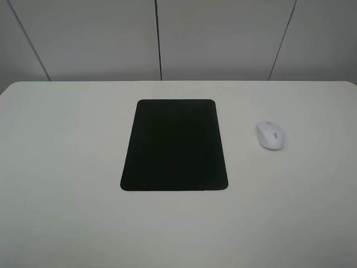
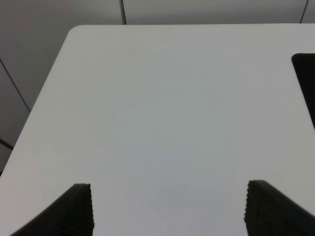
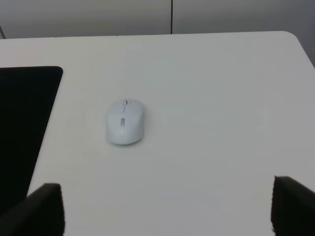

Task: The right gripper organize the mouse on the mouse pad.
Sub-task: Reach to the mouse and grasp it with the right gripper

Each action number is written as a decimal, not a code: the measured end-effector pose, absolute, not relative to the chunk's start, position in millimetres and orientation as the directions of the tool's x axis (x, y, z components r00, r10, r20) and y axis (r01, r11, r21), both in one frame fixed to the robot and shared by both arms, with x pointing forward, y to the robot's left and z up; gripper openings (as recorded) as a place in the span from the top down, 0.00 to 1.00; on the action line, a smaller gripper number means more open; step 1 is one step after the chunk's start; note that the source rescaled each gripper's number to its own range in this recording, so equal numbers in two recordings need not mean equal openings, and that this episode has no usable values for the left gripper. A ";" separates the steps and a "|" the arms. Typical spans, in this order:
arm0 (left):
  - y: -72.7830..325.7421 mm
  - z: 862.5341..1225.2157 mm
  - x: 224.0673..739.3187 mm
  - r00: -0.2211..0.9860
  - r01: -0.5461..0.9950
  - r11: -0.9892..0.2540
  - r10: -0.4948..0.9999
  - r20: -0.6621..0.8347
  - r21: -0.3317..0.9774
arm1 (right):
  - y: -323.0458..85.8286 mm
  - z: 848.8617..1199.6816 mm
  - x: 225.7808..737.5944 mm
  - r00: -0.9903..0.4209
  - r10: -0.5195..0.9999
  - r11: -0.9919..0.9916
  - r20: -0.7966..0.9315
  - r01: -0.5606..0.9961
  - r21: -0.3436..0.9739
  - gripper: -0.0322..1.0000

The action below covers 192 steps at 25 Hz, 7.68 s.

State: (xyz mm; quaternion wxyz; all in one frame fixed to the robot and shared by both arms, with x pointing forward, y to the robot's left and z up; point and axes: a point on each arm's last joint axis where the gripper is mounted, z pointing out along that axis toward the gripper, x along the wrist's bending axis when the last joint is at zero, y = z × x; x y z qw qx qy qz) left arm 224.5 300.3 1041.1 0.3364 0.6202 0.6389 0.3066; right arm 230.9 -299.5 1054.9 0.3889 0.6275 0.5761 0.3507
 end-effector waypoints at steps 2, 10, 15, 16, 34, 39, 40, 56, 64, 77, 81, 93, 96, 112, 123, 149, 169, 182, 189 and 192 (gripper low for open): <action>300.3 1041.1 224.5 -0.004 0.586 0.043 0.999 -0.050 0.809 | -299.5 1054.9 230.9 0.090 0.996 -0.034 -0.008 0.450 0.892 0.00; 300.3 1041.1 224.5 -0.004 0.586 0.043 0.999 -0.050 0.809 | -299.5 1054.9 230.9 0.090 0.996 -0.034 -0.008 0.450 0.892 0.00; 300.3 1041.1 224.5 -0.004 0.586 0.043 0.999 -0.050 0.809 | -299.5 1054.9 230.9 0.090 0.996 -0.034 -0.008 0.450 0.892 0.00; 300.3 1041.1 224.5 -0.004 0.586 0.043 0.999 -0.050 0.809 | -299.5 1054.9 230.9 0.090 0.996 -0.034 -0.008 0.450 0.892 0.00; 300.3 1041.1 224.5 -0.004 0.586 0.043 0.999 -0.050 0.809 | -299.5 1054.9 230.9 0.090 0.996 -0.034 -0.008 0.450 0.892 0.00; 300.3 1041.1 224.5 -0.004 0.586 0.043 0.999 -0.050 0.809 | -299.5 1054.9 230.9 0.090 0.996 -0.034 -0.008 0.450 0.892 0.00; 300.3 1041.1 224.5 -0.004 0.586 0.043 0.999 -0.050 0.809 | -299.5 1054.9 230.9 0.090 0.996 -0.034 -0.008 0.450 0.892 0.00; 300.3 1041.1 224.5 -0.004 0.586 0.043 0.999 -0.050 0.809 | -299.5 1054.9 230.9 0.090 0.996 -0.034 -0.008 0.450 0.892 0.00; 300.3 1041.1 224.5 -0.004 0.586 0.043 0.999 -0.050 0.809 | -299.5 1054.9 230.9 0.090 0.996 -0.034 -0.008 0.450 0.892 0.00; 300.3 1041.1 224.5 -0.004 0.586 0.043 0.999 -0.050 0.809 | -300.2 1055.5 231.7 0.095 0.995 -0.029 -0.015 0.447 0.894 0.00; 300.3 1041.1 224.5 -0.004 0.586 0.043 0.999 -0.050 0.809 | -301.7 1073.8 252.9 0.088 0.996 -0.021 -0.024 0.476 0.879 0.00; 300.3 1041.1 224.5 -0.004 0.586 0.043 0.999 -0.050 0.809 | -291.2 1084.8 394.7 -0.076 0.996 0.082 -0.036 0.769 0.634 0.00; 300.3 1041.1 224.5 -0.004 0.586 0.043 0.999 -0.050 0.809 | -277.9 1065.9 449.5 -0.128 0.991 0.127 -0.032 0.852 0.508 0.00; 300.3 1041.1 224.5 -0.004 0.586 0.043 0.999 -0.050 0.809 | -254.9 991.1 576.4 -0.216 0.976 0.216 -0.029 0.947 0.236 0.00; 300.3 1041.1 224.5 -0.004 0.586 0.043 0.999 -0.050 0.809 | -268.4 942.2 601.4 -0.113 0.993 0.110 0.014 0.983 0.148 0.00; 300.3 1041.1 224.5 -0.004 0.586 0.043 0.999 -0.049 0.809 | -265.3 879.7 616.1 -0.034 0.999 0.033 0.006 0.993 0.117 0.00; 300.3 1041.1 224.5 -0.004 0.586 0.043 0.999 -0.049 0.809 | -265.8 871.9 617.0 -0.040 0.999 0.040 0.000 0.993 0.110 0.00; 300.3 1041.1 224.5 -0.004 0.586 0.043 0.999 -0.049 0.809 | -265.8 871.9 617.0 -0.040 0.999 0.040 0.000 0.993 0.111 0.00; 300.3 1041.1 224.5 -0.004 0.586 0.043 0.999 -0.049 0.809 | -265.8 871.1 617.0 -0.040 0.999 0.040 -0.001 0.993 0.108 0.00; 300.3 1041.1 224.5 -0.004 0.586 0.043 0.999 -0.049 0.809 | -265.7 868.0 616.7 -0.047 0.999 0.047 -0.006 0.994 0.100 0.00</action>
